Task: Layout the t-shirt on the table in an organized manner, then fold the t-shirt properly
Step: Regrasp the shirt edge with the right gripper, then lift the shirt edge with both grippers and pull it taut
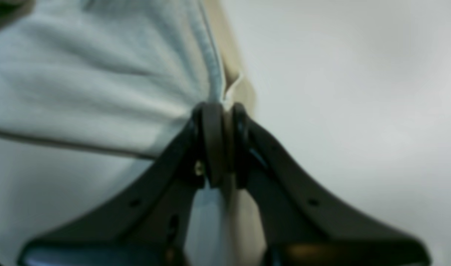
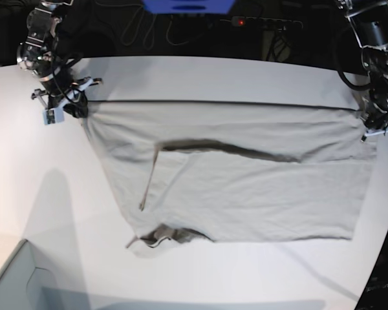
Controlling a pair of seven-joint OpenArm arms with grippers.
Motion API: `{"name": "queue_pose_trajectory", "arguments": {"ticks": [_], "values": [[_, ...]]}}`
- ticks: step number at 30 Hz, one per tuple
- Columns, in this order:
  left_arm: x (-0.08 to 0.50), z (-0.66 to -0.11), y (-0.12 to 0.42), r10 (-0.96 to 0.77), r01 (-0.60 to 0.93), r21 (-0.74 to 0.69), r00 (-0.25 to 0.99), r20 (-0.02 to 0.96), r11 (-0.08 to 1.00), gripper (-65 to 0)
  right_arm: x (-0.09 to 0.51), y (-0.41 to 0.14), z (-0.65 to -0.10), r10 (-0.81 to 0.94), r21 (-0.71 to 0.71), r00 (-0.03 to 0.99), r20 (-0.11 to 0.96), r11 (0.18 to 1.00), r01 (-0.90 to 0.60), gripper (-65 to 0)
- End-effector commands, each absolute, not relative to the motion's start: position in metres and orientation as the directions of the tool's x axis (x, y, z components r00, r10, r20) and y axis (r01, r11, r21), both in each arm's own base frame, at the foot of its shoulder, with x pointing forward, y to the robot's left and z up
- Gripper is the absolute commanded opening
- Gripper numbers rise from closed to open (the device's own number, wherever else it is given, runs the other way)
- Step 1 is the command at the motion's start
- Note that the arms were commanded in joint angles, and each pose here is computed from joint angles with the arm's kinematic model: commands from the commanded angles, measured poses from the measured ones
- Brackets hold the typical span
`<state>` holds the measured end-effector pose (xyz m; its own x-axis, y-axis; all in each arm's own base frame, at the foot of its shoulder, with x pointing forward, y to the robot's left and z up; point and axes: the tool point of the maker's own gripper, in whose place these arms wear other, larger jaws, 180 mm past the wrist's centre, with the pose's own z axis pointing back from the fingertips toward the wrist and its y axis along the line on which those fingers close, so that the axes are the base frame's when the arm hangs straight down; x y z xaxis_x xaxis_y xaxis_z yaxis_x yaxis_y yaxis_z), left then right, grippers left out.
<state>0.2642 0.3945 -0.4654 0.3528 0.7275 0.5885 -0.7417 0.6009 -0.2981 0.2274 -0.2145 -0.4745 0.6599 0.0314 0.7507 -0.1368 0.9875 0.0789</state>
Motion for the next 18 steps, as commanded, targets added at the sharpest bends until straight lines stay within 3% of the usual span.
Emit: {"name": "queue_pose_trajectory", "arguments": {"ticks": [1, 11, 18], "values": [[0.277, -0.446, 0.407, 0.704, -0.728, -0.309, 0.324, 0.632, 0.613, -64.9, 0.229, -0.218, -0.466, 0.06, 0.055, 0.648, 0.76, 0.986, -0.156, -65.0], [0.338, -0.397, 0.406, 0.692, -0.665, -0.406, 0.237, 0.681, 0.627, -64.9, 0.284, -0.221, -0.383, 0.153, -0.082, 0.445, 0.883, 0.981, -0.175, -65.0], [0.397, -0.35, 0.388, 0.734, -0.585, -0.515, 0.221, 0.642, 0.626, -64.9, 0.342, -0.231, -0.311, 0.235, -0.195, 0.324, 0.916, 0.969, -0.151, -65.0]]}}
